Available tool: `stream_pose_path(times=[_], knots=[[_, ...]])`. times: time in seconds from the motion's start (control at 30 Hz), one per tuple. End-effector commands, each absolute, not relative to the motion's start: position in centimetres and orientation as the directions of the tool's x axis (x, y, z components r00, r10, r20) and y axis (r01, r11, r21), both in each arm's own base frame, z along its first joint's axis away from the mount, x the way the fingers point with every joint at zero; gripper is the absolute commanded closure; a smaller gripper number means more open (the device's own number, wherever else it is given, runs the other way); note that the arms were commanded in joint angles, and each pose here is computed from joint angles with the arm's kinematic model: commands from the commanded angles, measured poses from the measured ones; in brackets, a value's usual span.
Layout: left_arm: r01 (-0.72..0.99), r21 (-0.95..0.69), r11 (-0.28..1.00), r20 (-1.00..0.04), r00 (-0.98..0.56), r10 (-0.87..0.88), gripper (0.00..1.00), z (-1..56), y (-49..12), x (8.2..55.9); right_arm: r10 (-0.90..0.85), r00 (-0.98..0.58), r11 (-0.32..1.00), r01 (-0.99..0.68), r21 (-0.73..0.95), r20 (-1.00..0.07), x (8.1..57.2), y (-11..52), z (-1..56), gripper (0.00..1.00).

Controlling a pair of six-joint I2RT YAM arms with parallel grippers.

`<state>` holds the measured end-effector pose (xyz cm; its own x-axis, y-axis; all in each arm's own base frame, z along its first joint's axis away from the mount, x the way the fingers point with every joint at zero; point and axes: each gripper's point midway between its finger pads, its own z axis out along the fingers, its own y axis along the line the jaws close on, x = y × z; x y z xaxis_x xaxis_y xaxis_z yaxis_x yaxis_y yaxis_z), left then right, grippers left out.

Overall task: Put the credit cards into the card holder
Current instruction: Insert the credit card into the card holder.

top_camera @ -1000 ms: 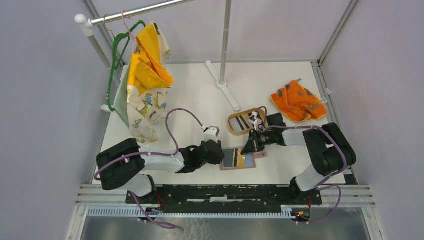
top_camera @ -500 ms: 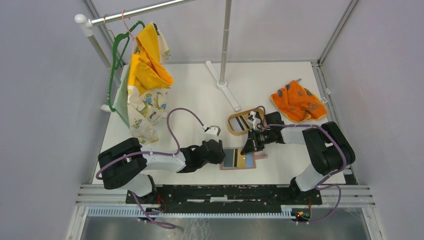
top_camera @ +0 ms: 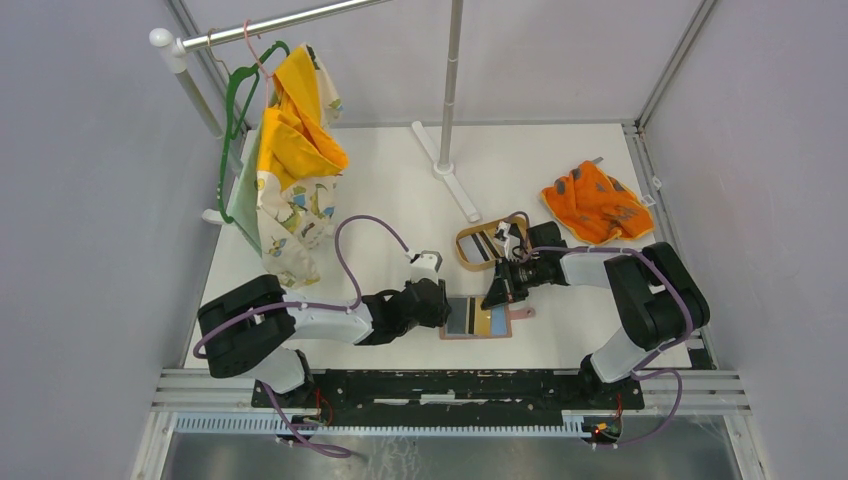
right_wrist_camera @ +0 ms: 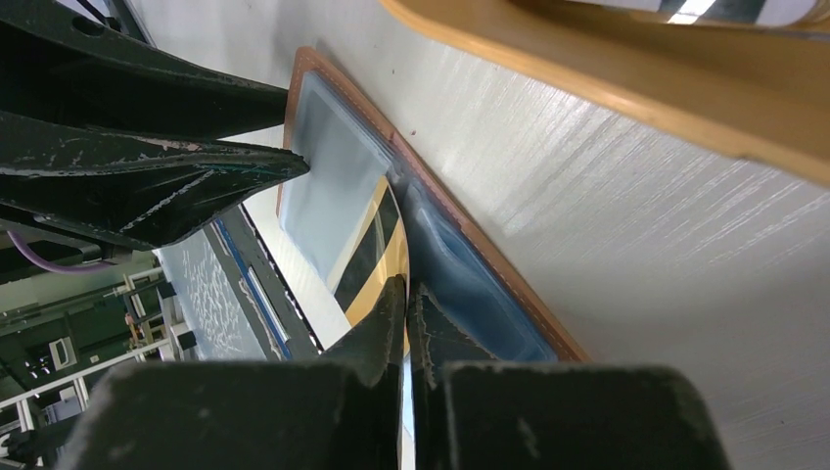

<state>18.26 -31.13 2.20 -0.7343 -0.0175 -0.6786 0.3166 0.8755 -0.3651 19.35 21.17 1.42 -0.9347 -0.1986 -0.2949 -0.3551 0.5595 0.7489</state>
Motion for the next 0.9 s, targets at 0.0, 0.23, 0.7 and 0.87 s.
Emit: stream_pose_path(times=[0.0, 0.23, 0.7, 0.87], knots=[[0.382, -0.379, 0.843, -0.695, -0.719, 0.013, 0.62, 3.0, -33.2, 18.0, -0.227, -0.927, 0.671, -0.372, 0.642, -0.299, 20.0, 19.7, -1.1, 0.98], [0.394, -0.376, 0.839, -0.696, -0.718, 0.025, 0.62, 3.0, -33.6, 17.9, -0.227, -0.93, 0.668, -0.364, 0.649, -0.288, 19.8, 19.9, -1.1, 0.96], [0.358, -0.341, 0.869, -0.695, -0.718, 0.023, 0.63, 2.3, -32.7, 18.2, -0.174, -0.927, 0.71, -0.352, 0.61, -0.333, 20.1, 18.7, -0.5, 0.99], [0.355, -0.332, 0.874, -0.698, -0.716, 0.026, 0.64, 2.3, -32.5, 18.3, -0.149, -0.939, 0.725, -0.316, 0.611, -0.309, 20.0, 18.1, -0.8, 1.0]])
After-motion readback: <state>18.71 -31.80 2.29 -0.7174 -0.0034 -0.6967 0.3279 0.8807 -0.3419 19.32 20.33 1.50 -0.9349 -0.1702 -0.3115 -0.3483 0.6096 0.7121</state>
